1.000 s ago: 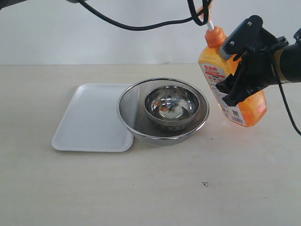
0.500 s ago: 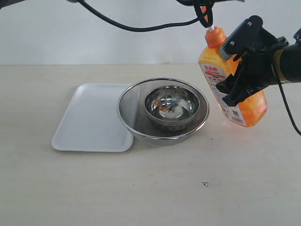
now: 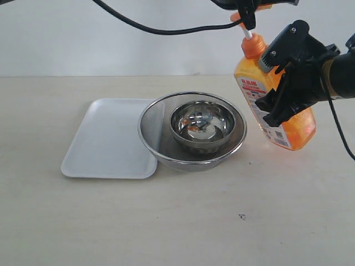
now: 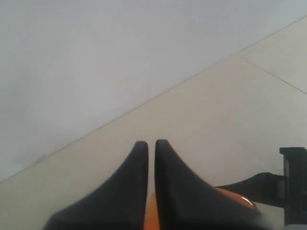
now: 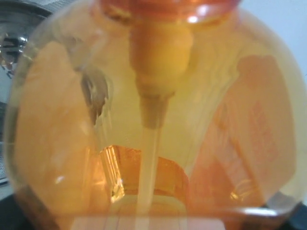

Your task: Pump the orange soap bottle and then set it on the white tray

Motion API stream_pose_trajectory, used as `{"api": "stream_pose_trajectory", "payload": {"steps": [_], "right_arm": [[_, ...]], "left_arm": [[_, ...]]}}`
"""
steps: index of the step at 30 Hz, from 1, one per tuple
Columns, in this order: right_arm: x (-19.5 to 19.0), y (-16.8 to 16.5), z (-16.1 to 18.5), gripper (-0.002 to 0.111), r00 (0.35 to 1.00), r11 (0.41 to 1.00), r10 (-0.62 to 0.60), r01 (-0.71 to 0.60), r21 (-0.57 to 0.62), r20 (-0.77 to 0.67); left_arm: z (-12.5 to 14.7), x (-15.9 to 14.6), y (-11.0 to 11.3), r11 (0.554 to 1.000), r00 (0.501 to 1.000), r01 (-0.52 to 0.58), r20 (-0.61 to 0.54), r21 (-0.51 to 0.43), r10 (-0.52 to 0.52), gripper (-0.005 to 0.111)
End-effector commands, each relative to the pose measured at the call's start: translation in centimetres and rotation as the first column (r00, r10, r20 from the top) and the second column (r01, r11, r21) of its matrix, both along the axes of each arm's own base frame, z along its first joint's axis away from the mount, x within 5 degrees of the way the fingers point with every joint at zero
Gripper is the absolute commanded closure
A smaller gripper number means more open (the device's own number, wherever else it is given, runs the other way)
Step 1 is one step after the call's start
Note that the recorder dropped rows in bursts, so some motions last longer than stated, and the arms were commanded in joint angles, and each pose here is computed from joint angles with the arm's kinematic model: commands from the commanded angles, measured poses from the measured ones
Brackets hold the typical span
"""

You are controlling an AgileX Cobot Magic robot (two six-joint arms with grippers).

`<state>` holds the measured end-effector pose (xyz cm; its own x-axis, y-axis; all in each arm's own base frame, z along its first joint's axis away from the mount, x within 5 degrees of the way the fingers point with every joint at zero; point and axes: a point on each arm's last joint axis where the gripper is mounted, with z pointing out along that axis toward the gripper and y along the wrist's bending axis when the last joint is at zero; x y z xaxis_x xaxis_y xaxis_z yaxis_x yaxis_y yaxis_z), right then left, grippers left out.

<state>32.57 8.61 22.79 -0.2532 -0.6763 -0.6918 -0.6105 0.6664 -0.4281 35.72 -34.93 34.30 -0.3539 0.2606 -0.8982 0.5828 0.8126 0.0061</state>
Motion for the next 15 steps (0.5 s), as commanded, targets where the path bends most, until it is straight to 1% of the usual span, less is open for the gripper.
{"api": "stream_pose_trajectory", "payload": {"steps": [1,5,7,9,10,11,15], "right_arm": [[0.0,-0.2,1.3,0.108,0.999,1.000,-0.016,0.016,0.006,0.044],[0.0,-0.2,1.3,0.108,0.999,1.000,-0.019,0.019,0.004,0.045],[0.0,-0.2,1.3,0.108,0.999,1.000,-0.019,0.019,0.004,0.045],[0.0,-0.2,1.3,0.108,0.999,1.000,-0.019,0.019,0.004,0.045],[0.0,-0.3,1.3,0.108,0.999,1.000,-0.024,0.024,0.001,0.047],[0.0,-0.3,1.3,0.108,0.998,1.000,-0.028,0.028,-0.001,0.048],[0.0,-0.3,1.3,0.108,0.998,1.000,-0.028,0.028,-0.001,0.048]], "left_arm": [[-1.1,-0.5,0.2,0.998,0.995,-0.017,-0.101,0.061,0.023,0.102],[-1.1,-0.8,0.5,0.995,0.991,-0.014,-0.129,0.096,0.026,0.102],[-0.5,-1.1,0.7,0.995,0.992,-0.004,-0.122,0.097,0.016,0.102],[0.5,-1.4,1.0,0.997,0.994,-0.005,-0.110,0.078,0.014,0.102],[1.5,-1.7,1.4,0.998,0.996,-0.004,-0.094,0.067,0.010,0.102],[1.9,-1.9,1.5,0.997,0.996,0.001,-0.084,0.071,0.005,0.102],[2.2,-2.2,1.8,0.995,0.996,0.017,-0.088,0.094,-0.008,0.102]]}}
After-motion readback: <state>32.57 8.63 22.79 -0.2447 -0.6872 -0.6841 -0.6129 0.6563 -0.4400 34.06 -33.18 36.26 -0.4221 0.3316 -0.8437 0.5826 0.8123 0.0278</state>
